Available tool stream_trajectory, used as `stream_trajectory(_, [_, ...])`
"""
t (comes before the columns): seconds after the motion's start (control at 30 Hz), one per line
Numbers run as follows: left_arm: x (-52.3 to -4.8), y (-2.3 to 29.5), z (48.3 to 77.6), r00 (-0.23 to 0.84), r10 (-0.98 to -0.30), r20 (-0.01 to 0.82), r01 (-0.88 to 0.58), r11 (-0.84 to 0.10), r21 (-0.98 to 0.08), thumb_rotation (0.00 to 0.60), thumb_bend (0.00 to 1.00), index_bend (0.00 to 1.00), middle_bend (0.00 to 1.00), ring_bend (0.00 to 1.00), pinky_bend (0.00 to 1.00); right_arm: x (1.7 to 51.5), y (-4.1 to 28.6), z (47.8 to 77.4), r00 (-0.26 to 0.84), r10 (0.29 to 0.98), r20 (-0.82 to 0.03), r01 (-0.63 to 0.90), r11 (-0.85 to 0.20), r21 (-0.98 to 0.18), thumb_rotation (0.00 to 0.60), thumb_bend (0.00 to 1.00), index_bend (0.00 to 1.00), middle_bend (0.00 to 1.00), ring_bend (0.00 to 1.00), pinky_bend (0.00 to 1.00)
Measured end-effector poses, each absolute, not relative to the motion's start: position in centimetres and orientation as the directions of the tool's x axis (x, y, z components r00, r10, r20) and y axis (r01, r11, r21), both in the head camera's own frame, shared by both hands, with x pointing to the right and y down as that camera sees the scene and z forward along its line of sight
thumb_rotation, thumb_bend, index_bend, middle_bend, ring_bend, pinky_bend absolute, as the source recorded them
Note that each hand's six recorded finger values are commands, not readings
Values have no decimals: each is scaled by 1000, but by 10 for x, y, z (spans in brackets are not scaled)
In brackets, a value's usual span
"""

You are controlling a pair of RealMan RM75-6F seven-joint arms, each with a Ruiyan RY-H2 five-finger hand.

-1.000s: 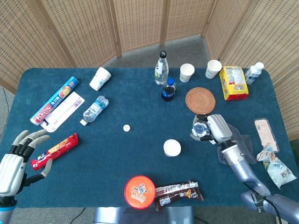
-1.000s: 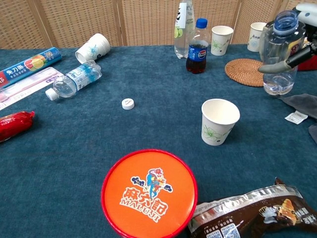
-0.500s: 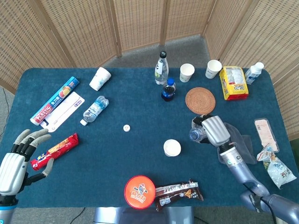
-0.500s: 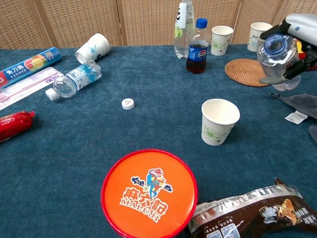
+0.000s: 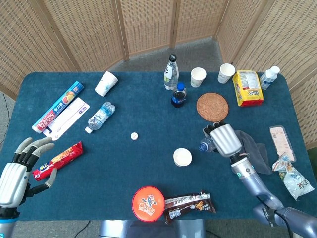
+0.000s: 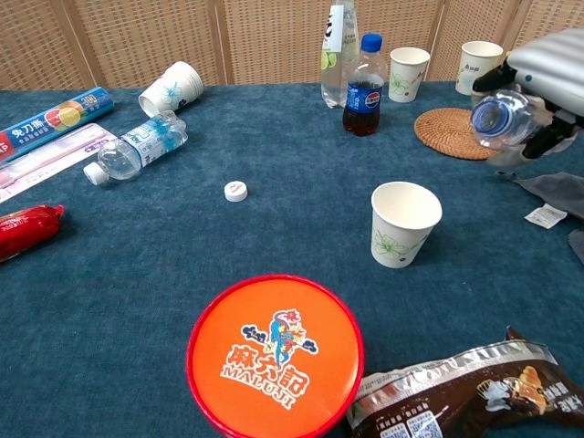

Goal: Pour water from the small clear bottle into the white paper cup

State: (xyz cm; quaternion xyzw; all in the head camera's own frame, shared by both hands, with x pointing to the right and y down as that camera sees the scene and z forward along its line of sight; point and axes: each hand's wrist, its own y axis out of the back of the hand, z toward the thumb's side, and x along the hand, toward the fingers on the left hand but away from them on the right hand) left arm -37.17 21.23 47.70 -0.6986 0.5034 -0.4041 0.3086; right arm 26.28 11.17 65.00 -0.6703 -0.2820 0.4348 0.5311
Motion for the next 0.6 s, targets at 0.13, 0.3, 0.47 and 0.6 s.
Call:
stream_trajectory(0.13, [-372, 212, 478, 169, -953, 253, -457, -303, -836, 464, 471, 204, 200, 184, 82, 256, 115, 648, 466, 839, -281, -115, -258, -959, 600, 197, 658, 717, 568, 557])
stream_trajectory(0.3, [-373, 213, 479, 167, -953, 254, -460, -303, -835, 463, 471, 204, 200, 184, 82, 248, 116, 647, 476, 836, -272, -154, -225, -962, 600, 201, 673, 736, 586, 557])
stream_trajectory(0.47, [-374, 214, 480, 166, -953, 255, -463, -304, -833, 464, 472, 204, 200, 185, 82, 241, 118, 649, 486, 831, -272, -203, -195, -960, 600, 199, 675, 739, 589, 557])
stream_trajectory(0.6, [-374, 214, 481, 165, -953, 256, -466, -304, -831, 465, 471, 204, 200, 185, 82, 235, 121, 650, 498, 820, -283, -235, -186, -954, 600, 201, 674, 739, 591, 557])
